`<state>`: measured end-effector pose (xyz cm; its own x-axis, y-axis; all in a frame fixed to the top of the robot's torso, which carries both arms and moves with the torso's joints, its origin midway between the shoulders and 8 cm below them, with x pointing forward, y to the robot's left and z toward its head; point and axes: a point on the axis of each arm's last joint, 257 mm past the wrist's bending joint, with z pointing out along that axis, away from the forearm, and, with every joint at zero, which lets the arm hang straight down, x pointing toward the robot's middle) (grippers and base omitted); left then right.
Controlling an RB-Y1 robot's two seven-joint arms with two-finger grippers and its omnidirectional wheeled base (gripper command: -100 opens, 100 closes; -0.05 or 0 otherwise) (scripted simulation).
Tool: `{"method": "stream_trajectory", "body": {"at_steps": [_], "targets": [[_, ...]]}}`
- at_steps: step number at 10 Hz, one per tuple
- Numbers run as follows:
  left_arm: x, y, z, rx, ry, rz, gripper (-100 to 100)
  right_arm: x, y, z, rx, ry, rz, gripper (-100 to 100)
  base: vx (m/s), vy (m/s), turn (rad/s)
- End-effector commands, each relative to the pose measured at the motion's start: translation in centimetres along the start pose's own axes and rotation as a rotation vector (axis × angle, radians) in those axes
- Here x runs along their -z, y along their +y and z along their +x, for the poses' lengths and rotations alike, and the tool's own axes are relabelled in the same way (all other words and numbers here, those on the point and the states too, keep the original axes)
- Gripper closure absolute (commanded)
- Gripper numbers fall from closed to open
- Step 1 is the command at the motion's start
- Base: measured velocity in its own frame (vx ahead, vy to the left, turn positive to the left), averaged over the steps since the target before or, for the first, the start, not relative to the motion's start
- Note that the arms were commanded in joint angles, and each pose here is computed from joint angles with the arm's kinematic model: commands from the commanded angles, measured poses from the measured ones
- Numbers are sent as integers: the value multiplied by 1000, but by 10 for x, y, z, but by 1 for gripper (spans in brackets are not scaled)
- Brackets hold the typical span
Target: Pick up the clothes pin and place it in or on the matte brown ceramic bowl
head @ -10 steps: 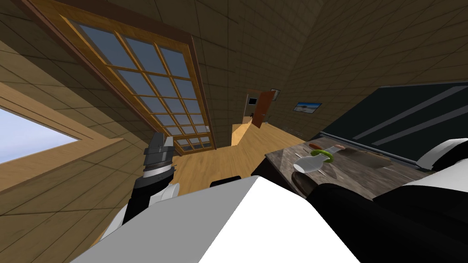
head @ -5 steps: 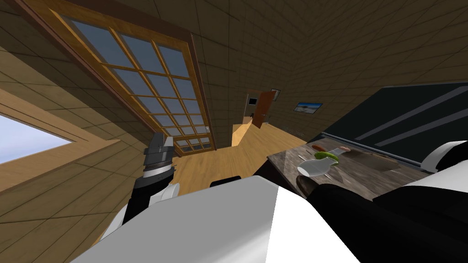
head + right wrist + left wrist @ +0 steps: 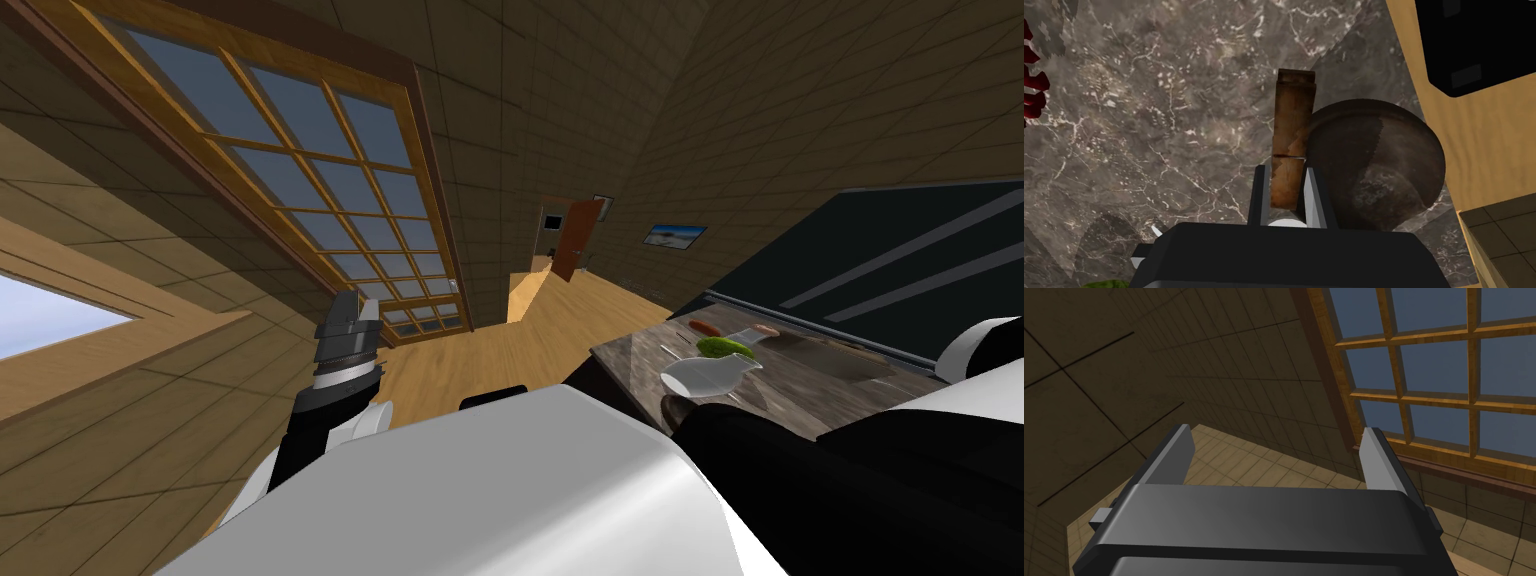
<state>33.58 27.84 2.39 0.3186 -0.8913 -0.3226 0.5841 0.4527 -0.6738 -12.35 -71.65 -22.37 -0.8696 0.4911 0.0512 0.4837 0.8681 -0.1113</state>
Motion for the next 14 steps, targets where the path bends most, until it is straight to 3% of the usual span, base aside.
{"method": "stream_trajectory", "body": {"at_steps": [1, 9, 12, 14], "targets": [[0, 0, 0, 0, 0, 0, 0, -1, 0, 4, -95, -15, -9, 100, 83, 15, -17], [0, 0, 0, 0, 0, 0, 0, -4, -1, 17, -454, -65, -51, 100, 74, 12, -18], [0, 0, 0, 0, 0, 0, 0, -4, -1, 20, -543, -75, -62, 100, 65, 7, -17], [0, 0, 0, 0, 0, 0, 0, -5, -1, 25, -661, -95, -82, 100, 81, 13, -26]]}}
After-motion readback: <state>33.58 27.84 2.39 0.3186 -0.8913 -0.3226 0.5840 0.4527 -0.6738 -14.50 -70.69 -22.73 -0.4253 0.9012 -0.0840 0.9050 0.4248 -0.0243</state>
